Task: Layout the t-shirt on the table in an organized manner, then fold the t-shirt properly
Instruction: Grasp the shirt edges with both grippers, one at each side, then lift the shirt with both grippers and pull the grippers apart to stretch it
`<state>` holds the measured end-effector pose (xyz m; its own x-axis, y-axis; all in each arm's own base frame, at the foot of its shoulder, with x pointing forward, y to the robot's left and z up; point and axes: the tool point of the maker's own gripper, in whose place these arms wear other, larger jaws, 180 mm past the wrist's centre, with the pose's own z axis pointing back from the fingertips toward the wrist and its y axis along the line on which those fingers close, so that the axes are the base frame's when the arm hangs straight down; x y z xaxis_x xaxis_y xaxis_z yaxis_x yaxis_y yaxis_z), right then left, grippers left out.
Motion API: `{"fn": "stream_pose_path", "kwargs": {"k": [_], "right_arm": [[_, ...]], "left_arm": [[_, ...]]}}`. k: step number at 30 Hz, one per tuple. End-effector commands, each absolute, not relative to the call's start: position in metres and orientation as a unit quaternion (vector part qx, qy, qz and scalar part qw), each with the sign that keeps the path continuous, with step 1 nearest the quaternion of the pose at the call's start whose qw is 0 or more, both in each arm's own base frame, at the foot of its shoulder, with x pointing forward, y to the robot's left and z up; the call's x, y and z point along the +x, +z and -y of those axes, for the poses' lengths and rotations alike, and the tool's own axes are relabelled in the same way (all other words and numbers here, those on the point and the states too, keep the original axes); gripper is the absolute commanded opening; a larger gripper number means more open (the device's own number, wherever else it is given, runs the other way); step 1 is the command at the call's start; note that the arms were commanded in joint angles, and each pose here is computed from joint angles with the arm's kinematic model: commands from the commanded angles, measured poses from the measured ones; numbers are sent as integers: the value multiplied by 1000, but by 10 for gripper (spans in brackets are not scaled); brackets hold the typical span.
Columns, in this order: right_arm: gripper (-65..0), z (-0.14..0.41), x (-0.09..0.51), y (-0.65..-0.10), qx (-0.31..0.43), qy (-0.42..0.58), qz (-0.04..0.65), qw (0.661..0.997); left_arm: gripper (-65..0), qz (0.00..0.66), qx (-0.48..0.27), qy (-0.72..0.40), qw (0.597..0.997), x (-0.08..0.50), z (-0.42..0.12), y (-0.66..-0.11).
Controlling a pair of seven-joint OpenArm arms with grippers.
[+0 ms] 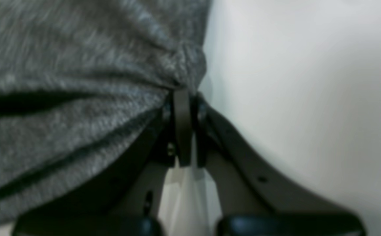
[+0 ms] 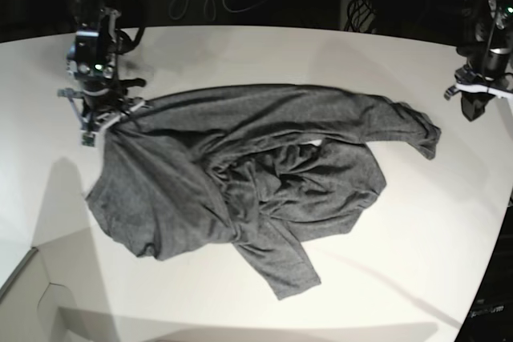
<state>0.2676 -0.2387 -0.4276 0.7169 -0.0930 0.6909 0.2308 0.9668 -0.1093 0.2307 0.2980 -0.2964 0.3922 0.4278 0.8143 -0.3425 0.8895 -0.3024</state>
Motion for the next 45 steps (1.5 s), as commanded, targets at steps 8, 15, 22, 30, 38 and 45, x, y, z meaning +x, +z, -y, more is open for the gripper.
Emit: {"fn": "stream_pose_path", "kwargs": {"k": [8,15,22,30,38,45], "right_arm": [[-650,318,250,-366,-174,-182,430,867],[-650,359,242,-370,-197,-247,420,851],[-650,397,215,-372,-222,-314,405,829],[-618,388,211,-381,-217,-301,392,842],[-519,373,213,-389,-207,-277,383,857],[-509,373,212,-390,-207,-277,381,857]], "left_arm": [[-645,550,-56,220,804,262,-297,-264],[-645,518,-90,209,824,281,-282,-262],[-635,508,-122,237,819,294,-272,-272],[-368,451,-186,255,835,321,-235,-319],[-363,429,-238,199,849,367,-159,-351],[-362,400,-235,192,865,390,-131,-397]]}}
